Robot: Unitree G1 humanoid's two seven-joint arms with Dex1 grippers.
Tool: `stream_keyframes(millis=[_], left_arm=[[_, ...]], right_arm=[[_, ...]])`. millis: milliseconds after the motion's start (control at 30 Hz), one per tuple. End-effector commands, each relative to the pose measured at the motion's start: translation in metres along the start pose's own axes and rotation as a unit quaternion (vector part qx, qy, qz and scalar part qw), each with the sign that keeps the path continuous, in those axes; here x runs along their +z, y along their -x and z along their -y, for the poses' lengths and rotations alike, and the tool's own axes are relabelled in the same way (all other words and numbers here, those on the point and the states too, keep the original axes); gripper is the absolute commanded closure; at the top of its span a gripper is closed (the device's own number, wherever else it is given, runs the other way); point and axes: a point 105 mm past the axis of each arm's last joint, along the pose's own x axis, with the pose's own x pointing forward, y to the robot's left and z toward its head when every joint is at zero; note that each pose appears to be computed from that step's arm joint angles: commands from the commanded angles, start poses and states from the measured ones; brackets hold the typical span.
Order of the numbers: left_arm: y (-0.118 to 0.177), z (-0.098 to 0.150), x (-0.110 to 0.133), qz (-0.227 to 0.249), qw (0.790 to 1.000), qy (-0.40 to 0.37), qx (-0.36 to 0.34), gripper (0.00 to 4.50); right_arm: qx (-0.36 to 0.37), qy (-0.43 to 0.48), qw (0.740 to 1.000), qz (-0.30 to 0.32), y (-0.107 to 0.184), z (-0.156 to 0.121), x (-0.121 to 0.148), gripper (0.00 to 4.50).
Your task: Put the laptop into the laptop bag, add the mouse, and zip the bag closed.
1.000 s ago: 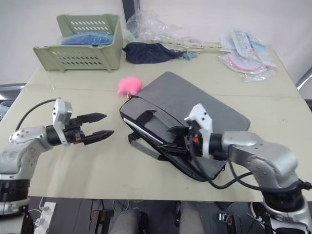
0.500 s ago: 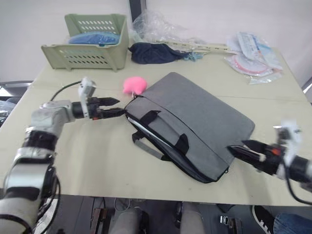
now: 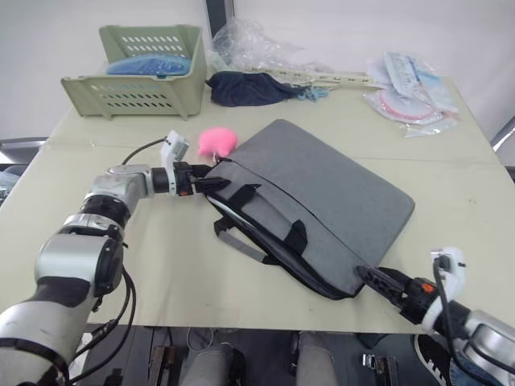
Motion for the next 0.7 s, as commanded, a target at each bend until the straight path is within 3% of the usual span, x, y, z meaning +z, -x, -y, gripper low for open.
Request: stream_keyframes(millis=[33,133,233,300,533,700], left_arm=[[0.002,-0.001,0.005,0.0,1.0,-0.007,0.003,1.28],[0.006,-0.003,0.005,0.002,1.0,-0.006,0.006,2.8],[0.011,-0.006,0.002,0.002,1.0,-0.004,0.011,4.27],[0.014,-0.007,-0.001,0.002,1.0,0.0,0.011,4.5],[0.036,-0.01,-0.005,0.015,1.0,0.025,0.003,4.5],[0.078,0.001,-0.024,0.017,0.999,0.046,0.005,4.5]], right_arm=[[0.002,-0.014,1.0,0.017,-0.002,0.001,0.002,0.55],[0.007,-0.022,0.999,0.027,-0.002,0.0,0.004,1.85],[0.015,-0.016,0.999,0.024,-0.001,-0.002,0.006,3.43],[0.023,-0.011,0.999,0.023,-0.003,-0.002,0.009,4.34],[0.046,0.007,0.999,0.023,-0.014,-0.001,0.023,4.47],[0.072,0.03,0.997,0.007,-0.028,-0.007,0.036,4.47]])
